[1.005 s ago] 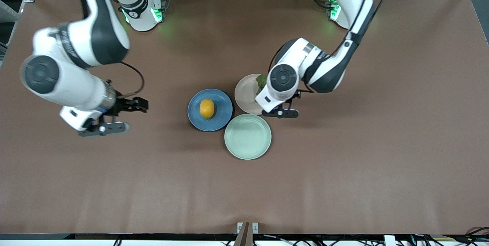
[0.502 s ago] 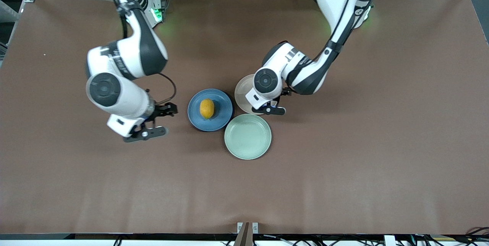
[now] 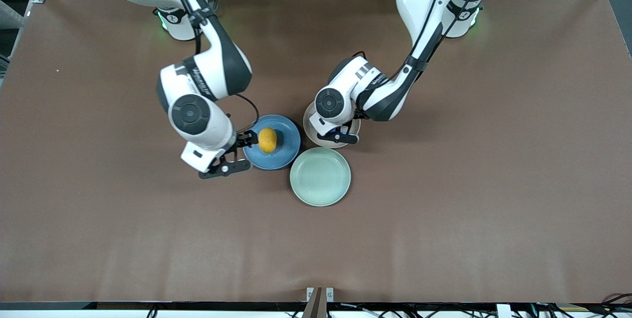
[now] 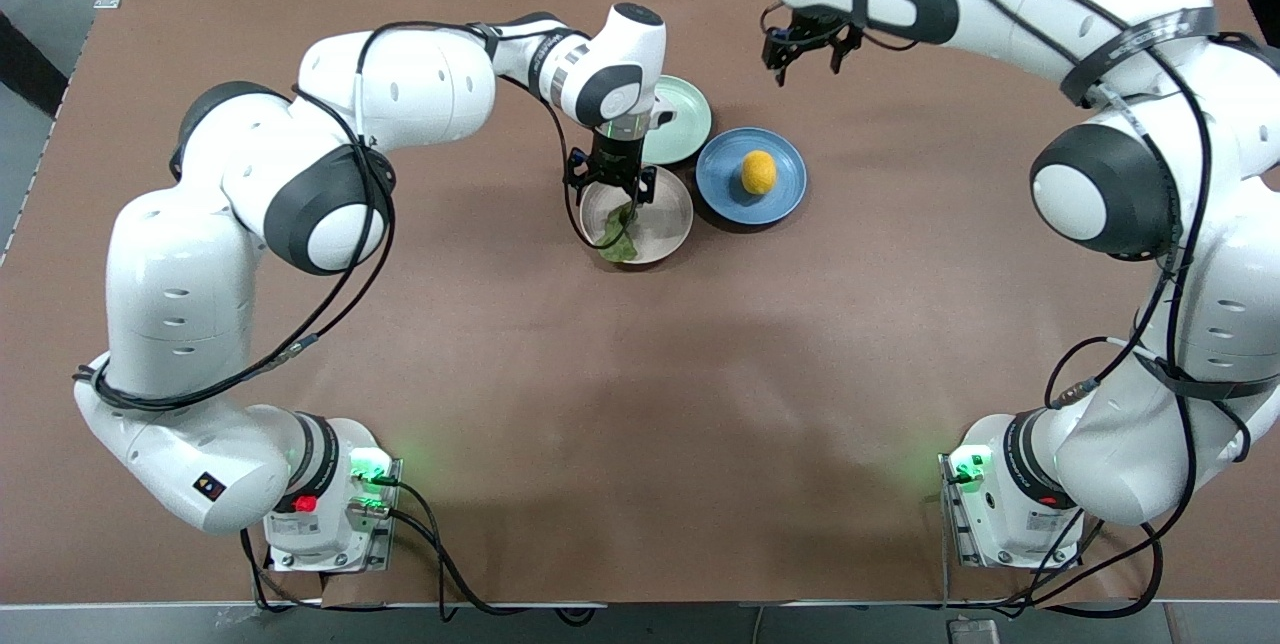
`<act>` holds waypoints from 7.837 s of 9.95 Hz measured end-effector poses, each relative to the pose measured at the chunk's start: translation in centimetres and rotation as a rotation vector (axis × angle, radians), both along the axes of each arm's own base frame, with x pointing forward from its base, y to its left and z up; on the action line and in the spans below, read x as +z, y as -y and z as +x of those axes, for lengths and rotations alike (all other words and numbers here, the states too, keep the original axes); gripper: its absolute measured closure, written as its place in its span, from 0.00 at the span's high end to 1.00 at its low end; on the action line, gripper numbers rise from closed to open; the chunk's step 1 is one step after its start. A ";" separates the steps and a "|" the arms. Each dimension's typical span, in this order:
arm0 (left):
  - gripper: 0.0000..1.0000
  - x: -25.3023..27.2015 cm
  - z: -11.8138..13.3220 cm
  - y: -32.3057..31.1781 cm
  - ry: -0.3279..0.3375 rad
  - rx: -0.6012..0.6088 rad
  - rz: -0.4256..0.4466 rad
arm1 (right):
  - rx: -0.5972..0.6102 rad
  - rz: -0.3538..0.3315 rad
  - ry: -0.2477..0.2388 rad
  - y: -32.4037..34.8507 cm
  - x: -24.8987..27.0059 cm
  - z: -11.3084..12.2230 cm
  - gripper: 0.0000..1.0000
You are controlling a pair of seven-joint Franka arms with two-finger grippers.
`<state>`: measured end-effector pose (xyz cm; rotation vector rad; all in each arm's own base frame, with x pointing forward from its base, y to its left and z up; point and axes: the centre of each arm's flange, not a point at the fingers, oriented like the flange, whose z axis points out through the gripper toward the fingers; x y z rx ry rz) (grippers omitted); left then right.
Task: Pick lemon and lettuce from blue and beige plates
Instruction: 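Lower the left gripper to the lettuce while the right gripper reaches the lemon, then close the left gripper on the lettuce while the right gripper grasps the lemon, then lift the lettuce with the left gripper and carry it off the plate, then set the lettuce down with the left gripper while the right gripper lifts the lemon, then raise the left gripper away while the right gripper carries the lemon off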
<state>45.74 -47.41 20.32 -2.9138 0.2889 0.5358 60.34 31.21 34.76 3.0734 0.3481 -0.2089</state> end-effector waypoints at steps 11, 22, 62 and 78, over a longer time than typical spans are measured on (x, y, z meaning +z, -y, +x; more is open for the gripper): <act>0.41 -2.2 -3.8 3.3 0.012 0.018 0.039 | -0.142 0.012 0.000 -2.7 -8.6 -4.6 1.00; 0.02 4.8 1.3 1.6 0.147 0.155 0.005 | -0.197 0.045 0.058 -3.6 -14.2 -9.0 1.00; 1.00 9.7 18.8 -33.2 0.178 0.128 -0.142 | -0.394 0.025 -0.041 -1.2 -6.0 -1.1 0.56; 1.00 13.0 6.5 -39.1 0.248 0.196 -0.143 | -0.146 0.028 -0.135 22.4 -2.3 6.1 0.56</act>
